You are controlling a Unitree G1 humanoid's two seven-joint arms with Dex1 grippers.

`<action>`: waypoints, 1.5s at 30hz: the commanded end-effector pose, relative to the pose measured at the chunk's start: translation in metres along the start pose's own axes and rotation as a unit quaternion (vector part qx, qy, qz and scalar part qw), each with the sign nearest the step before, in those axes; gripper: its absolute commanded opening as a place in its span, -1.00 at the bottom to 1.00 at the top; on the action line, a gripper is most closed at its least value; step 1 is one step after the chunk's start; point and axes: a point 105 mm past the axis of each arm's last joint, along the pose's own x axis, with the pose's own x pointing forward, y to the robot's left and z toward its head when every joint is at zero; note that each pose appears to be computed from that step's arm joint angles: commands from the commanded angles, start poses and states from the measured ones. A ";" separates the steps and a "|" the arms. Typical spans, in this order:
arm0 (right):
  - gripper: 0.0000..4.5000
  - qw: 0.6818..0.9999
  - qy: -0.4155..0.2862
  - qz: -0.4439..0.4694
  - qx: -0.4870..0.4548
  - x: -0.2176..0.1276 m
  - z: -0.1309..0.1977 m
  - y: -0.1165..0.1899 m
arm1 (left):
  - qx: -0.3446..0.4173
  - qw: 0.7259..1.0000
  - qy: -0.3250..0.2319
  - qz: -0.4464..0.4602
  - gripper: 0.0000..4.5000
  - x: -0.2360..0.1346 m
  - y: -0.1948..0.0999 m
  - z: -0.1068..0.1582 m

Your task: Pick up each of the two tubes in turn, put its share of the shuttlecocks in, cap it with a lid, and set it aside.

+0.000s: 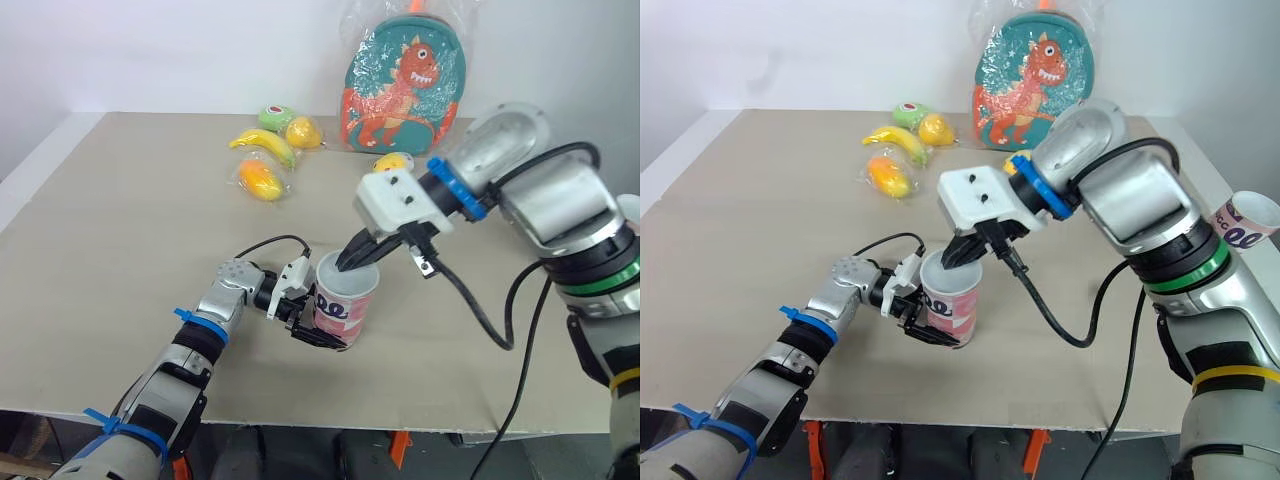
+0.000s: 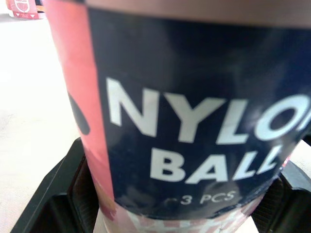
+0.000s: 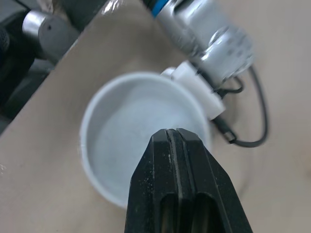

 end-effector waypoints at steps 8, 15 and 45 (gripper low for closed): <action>-0.99 0.991 0.092 0.088 -0.026 0.040 -0.042 0.027 | -0.030 0.999 0.026 0.005 0.63 -0.007 -0.004 -0.016; -0.99 0.999 0.003 0.032 -0.012 0.013 -0.011 0.008 | -0.026 0.999 0.016 0.009 0.63 -0.005 -0.002 -0.012; 1.00 0.945 -0.129 -0.191 0.234 -0.027 -0.020 0.091 | 0.022 0.999 -0.047 0.010 0.98 -0.022 -0.021 0.012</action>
